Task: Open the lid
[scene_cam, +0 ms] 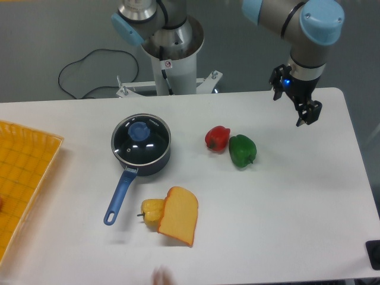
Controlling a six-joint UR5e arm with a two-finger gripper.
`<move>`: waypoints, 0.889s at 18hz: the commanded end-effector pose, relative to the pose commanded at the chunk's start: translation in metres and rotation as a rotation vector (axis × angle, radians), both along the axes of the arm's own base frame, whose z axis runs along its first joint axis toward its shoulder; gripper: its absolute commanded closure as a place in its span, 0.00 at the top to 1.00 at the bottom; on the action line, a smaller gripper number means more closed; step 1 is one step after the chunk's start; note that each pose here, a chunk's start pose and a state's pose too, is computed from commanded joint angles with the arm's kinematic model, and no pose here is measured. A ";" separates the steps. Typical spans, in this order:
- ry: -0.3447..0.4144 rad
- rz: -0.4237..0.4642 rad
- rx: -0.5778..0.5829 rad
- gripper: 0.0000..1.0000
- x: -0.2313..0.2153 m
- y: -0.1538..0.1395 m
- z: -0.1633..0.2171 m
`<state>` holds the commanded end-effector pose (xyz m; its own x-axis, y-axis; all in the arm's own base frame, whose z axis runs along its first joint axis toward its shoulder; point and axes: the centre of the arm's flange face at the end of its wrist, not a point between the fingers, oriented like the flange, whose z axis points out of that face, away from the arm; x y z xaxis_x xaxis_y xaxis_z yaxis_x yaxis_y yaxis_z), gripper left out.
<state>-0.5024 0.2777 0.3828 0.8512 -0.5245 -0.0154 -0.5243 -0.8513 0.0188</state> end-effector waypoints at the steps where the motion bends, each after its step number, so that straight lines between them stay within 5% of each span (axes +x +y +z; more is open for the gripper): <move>1: 0.003 -0.003 0.001 1.00 0.000 0.000 0.000; 16: -0.059 0.100 -0.007 1.00 0.014 0.008 -0.035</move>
<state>-0.4885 0.2854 0.3476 0.8986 -0.4370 0.0398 -0.4373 -0.8993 -0.0033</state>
